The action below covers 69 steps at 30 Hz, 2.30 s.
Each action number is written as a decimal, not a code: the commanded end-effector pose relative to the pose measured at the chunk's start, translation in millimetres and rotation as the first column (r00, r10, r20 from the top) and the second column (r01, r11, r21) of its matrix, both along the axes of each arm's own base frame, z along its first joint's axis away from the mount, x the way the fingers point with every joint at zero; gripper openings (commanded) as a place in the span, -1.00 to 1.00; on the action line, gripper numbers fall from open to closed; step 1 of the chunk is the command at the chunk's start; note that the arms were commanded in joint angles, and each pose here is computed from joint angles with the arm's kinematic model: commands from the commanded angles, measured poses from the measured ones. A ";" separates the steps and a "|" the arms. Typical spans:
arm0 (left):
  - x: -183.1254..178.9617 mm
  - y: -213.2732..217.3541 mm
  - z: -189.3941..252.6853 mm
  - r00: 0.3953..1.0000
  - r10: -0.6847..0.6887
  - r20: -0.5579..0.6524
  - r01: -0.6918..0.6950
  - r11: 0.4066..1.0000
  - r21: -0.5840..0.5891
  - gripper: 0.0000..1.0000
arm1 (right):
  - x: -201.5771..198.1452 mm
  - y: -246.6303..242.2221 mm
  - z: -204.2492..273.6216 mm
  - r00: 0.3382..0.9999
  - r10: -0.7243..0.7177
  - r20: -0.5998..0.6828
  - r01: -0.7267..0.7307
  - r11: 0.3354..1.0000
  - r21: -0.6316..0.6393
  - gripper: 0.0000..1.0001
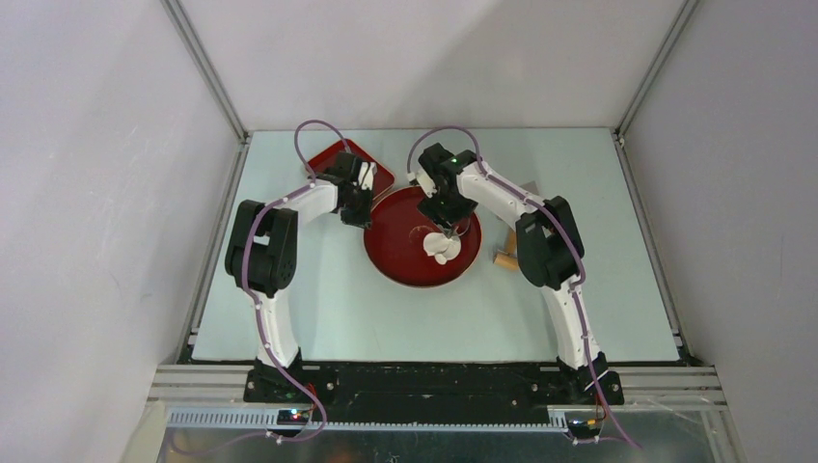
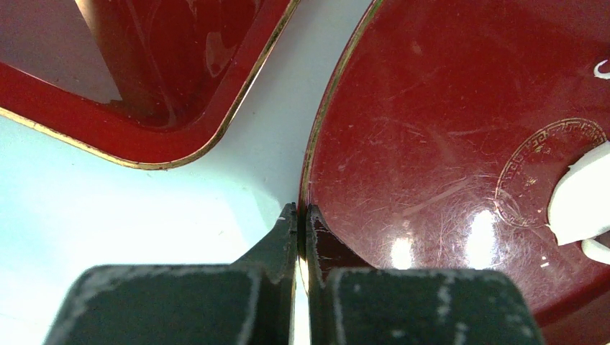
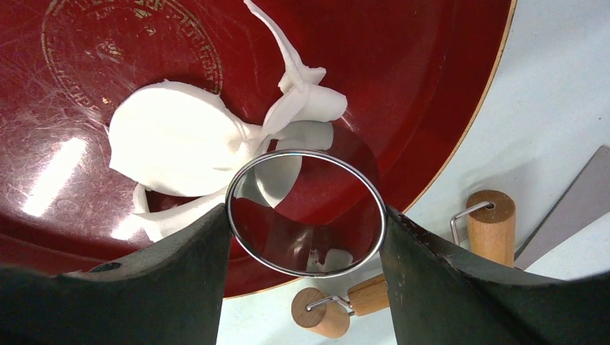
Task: Roll out the dumpling wrappers from the dough
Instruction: Remove the dumpling wrapper from the work surface.
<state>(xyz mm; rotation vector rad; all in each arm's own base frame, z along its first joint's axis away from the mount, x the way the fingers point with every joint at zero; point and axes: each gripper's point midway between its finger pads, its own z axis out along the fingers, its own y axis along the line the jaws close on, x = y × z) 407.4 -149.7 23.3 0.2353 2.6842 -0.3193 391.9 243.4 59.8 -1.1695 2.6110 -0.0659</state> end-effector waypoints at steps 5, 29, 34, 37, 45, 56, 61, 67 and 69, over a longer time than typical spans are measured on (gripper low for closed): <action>2.0 2.0 17.9 0.999 -0.013 0.046 0.014 1.000 -0.012 -1.00 | 13.5 -15.9 -1.5 0.999 -0.052 0.005 0.052 0.999 -0.009 0.24; 2.7 2.9 17.7 0.999 -0.008 0.046 0.009 1.000 -0.011 -1.00 | 11.2 7.8 57.1 0.998 0.009 -0.064 0.002 0.987 0.163 0.22; 3.0 3.5 17.4 0.999 -0.007 0.045 0.007 1.000 -0.011 -1.00 | 1.0 14.2 41.7 0.997 0.038 -0.074 -0.029 0.992 0.119 0.22; 2.8 3.2 17.6 0.999 -0.007 0.045 0.008 1.000 -0.013 -1.00 | -4.7 19.8 38.3 0.996 0.059 -0.066 -0.052 0.994 0.095 0.22; 2.8 3.6 17.7 0.999 -0.007 0.043 0.008 1.000 -0.017 -1.00 | -5.6 13.7 23.4 0.997 0.071 -0.007 -0.071 0.997 -0.035 0.21; 3.4 3.6 17.7 0.999 -0.004 0.043 0.005 1.000 -0.021 -1.00 | -6.2 4.0 16.8 0.998 0.068 0.004 -0.067 0.994 -0.080 0.21; 3.5 3.8 17.8 0.999 -0.003 0.043 0.004 1.000 -0.021 -1.00 | -3.4 0.1 13.8 0.998 0.059 0.004 -0.058 0.995 -0.086 0.21; 3.3 3.6 17.7 0.999 -0.003 0.042 0.004 1.000 -0.022 -1.00 | -0.1 -2.8 16.6 0.999 0.048 0.010 -0.048 0.996 -0.076 0.21; 3.4 3.4 18.0 0.999 -0.004 0.043 0.005 1.000 -0.021 -1.00 | 0.9 -3.8 15.3 0.999 0.046 0.008 -0.046 0.996 -0.077 0.21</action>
